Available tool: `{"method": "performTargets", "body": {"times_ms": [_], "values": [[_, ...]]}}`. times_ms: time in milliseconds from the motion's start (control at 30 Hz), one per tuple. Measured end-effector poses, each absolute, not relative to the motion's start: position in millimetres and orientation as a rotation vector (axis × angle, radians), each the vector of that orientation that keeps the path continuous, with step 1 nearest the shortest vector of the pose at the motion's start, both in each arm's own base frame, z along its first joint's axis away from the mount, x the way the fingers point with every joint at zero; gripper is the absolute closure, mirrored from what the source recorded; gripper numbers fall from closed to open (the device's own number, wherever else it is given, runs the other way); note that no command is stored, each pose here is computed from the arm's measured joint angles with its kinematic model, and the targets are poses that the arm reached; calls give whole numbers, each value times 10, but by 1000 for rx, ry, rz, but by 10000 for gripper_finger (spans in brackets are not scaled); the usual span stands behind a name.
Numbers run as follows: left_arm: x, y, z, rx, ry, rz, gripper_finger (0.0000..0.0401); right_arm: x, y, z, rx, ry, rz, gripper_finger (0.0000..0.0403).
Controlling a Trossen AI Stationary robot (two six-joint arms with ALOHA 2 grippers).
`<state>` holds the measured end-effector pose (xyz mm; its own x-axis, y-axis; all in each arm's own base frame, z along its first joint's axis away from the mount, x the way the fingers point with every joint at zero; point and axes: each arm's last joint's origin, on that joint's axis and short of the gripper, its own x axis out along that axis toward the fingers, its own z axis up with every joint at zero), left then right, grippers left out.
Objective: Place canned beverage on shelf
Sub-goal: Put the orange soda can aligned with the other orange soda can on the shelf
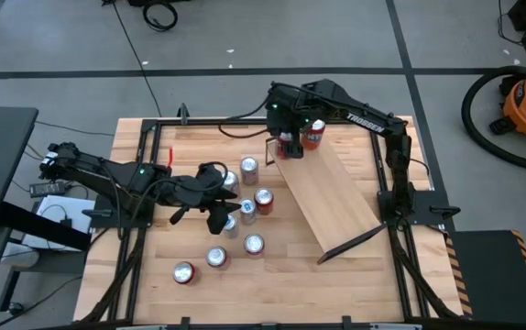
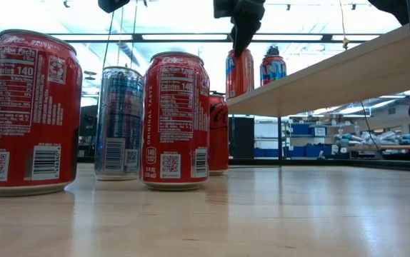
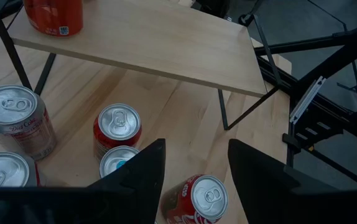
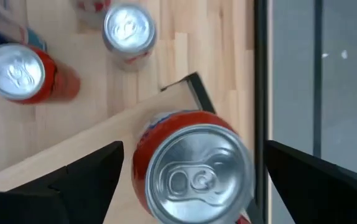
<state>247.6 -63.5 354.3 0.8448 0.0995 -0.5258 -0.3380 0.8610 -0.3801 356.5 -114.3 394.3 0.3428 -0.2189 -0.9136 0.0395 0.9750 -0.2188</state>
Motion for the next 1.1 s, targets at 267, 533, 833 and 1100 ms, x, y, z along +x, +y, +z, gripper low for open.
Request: {"method": "performTargets", "body": {"times_ms": [267, 533, 833, 1100], "values": [[2476, -633, 3543, -482, 518, 241, 216, 3604, -1081, 4134, -169, 1063, -227, 5], [2480, -619, 3543, -484, 516, 246, 216, 3677, -1097, 4126, -80, 1009, -416, 5], [2480, -619, 3543, -484, 516, 246, 216, 3696, -1101, 3995, -101, 1098, -486, 9], [2480, -619, 3543, -484, 516, 246, 216, 3646, -1068, 3964, -99, 1166, -465, 19]]}}
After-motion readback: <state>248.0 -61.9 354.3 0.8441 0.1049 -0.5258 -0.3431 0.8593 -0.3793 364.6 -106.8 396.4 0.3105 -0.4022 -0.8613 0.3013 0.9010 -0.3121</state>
